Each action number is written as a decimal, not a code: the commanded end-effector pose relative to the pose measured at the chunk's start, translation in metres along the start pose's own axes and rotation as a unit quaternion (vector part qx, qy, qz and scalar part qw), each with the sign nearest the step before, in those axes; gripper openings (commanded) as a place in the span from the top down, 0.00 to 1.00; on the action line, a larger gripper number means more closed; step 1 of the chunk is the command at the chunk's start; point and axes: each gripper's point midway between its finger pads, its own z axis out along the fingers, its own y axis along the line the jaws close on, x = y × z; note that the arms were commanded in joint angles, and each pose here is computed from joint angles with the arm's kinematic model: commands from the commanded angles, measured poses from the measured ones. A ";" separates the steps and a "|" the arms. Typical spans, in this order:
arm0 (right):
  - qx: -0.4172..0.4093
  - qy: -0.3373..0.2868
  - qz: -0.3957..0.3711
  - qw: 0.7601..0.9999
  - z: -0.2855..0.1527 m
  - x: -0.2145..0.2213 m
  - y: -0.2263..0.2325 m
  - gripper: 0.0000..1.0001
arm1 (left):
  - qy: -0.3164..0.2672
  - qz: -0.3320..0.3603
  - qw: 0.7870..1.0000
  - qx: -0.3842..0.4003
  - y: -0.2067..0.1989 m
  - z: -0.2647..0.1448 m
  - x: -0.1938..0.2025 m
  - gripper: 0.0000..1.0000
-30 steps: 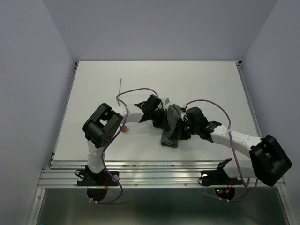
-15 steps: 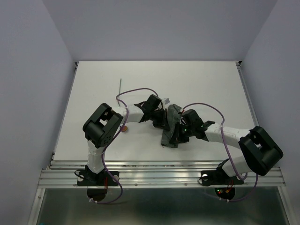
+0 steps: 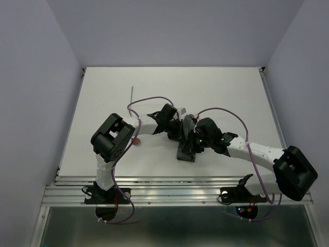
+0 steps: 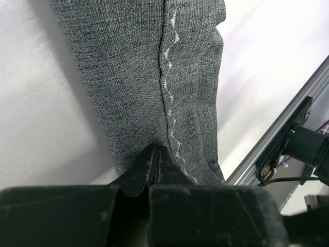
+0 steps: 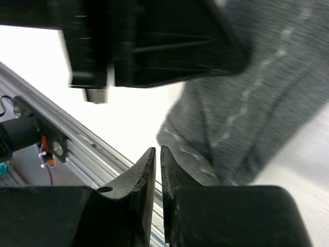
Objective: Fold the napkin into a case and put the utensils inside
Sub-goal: Smooth out the smaller rectangle-folded napkin at the center of the board, then turn over the smaller rectangle-folded napkin at the center of the board.
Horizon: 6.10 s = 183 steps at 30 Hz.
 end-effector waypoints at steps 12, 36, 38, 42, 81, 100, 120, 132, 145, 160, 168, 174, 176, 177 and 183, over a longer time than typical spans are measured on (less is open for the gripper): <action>0.061 0.029 0.013 0.998 0.039 0.029 -0.039 0.89 | 0.002 0.013 1.000 -0.016 0.006 0.002 0.001 1.00; 0.104 -0.019 0.028 0.994 0.023 0.013 -0.060 0.90 | 0.002 0.018 1.000 -0.013 0.004 0.000 0.001 1.00; 0.099 -0.021 0.027 0.995 0.021 0.010 -0.056 0.91 | -0.001 0.024 1.000 -0.013 0.002 -0.002 -0.002 1.00; 0.088 -0.075 0.008 0.993 -0.002 -0.020 -0.034 0.90 | -0.005 0.041 0.999 -0.017 -0.005 -0.010 -0.008 1.00; 0.061 -0.058 0.149 0.985 0.018 -0.026 -0.091 0.90 | -0.100 0.093 0.990 -0.046 -0.058 -0.091 -0.065 0.83; 0.046 -0.097 0.180 0.978 0.043 -0.057 -0.048 0.69 | -0.114 0.092 0.984 -0.103 -0.037 -0.095 -0.075 0.74; 0.117 -0.180 0.148 0.965 -0.012 -0.149 -0.098 0.74 | -0.093 0.063 0.989 -0.097 -0.007 -0.027 -0.124 1.00; 0.124 -0.178 0.157 0.964 -0.020 -0.132 -0.109 0.75 | -0.069 0.058 0.991 -0.102 0.015 0.013 -0.126 1.00; 0.159 -0.219 0.177 0.946 -0.061 -0.127 -0.130 0.66 | -0.132 0.121 0.972 -0.150 -0.050 -0.069 -0.127 0.94; 0.185 -0.216 0.183 0.941 -0.077 -0.117 -0.151 0.16 | -0.131 0.137 0.925 -0.328 -0.038 -0.030 -0.068 0.36; 0.189 -0.216 0.186 0.940 -0.078 -0.117 -0.154 0.14 | -0.117 0.159 0.906 -0.375 -0.022 -0.008 -0.053 0.41; 0.188 -0.215 0.187 0.940 -0.078 -0.119 -0.154 0.14 | -0.099 0.166 0.901 -0.389 -0.008 0.005 -0.043 0.45; 0.188 -0.215 0.187 0.940 -0.077 -0.119 -0.154 0.14 | -0.095 0.167 0.900 -0.392 -0.004 0.008 -0.042 0.47; 0.188 -0.214 0.187 0.940 -0.077 -0.119 -0.154 0.14 | -0.092 0.170 0.898 -0.395 -0.002 0.008 -0.041 0.49; 0.188 -0.213 0.187 0.940 -0.077 -0.118 -0.155 0.14 | -0.072 0.183 0.890 -0.411 0.013 0.017 -0.034 0.58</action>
